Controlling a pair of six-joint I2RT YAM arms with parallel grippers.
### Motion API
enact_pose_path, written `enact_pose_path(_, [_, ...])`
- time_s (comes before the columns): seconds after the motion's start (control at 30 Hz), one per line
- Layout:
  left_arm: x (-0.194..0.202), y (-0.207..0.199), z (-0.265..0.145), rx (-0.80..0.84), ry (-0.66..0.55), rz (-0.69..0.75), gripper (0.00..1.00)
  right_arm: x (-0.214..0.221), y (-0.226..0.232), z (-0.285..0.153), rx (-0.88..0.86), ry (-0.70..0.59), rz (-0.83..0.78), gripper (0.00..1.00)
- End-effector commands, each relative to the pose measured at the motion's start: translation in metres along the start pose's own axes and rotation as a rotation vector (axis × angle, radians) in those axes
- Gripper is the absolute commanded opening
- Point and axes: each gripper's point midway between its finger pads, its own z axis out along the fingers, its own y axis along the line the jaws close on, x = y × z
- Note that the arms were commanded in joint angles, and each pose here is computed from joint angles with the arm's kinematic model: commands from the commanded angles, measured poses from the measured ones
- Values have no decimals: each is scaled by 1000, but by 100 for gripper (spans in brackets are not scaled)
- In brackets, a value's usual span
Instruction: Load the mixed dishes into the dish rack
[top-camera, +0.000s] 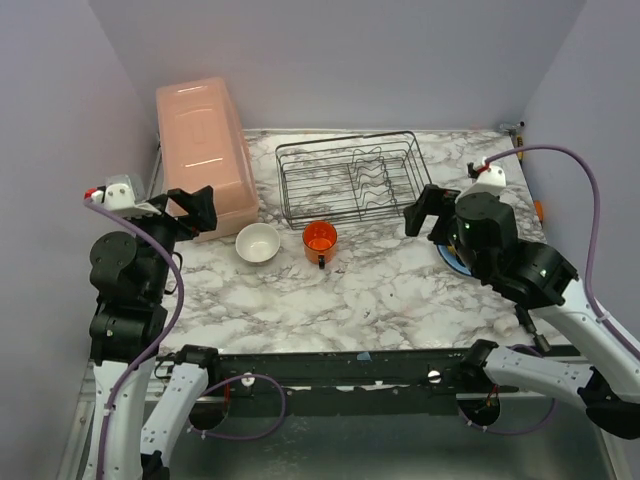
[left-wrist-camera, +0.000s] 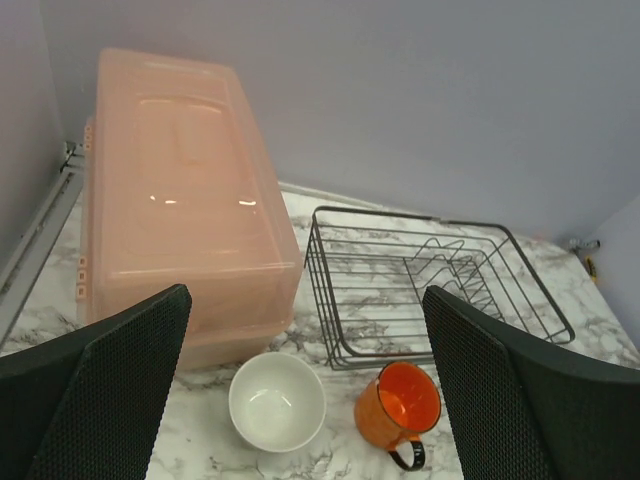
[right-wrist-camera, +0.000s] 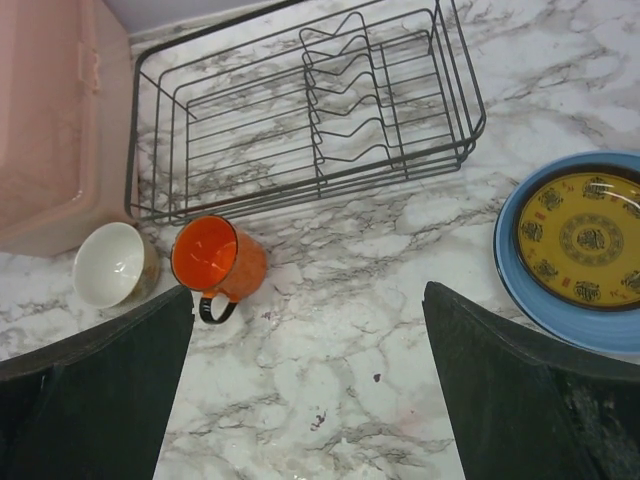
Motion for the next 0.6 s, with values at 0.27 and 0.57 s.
enact_pose_path(0.27, [77, -23, -3, 160, 284, -74, 99, 72, -16, 22, 127, 232, -69, 100])
enact_pose_path(0.57, [138, -12, -1, 77, 503, -196, 99, 143, -24, 31, 190, 414, 5, 100])
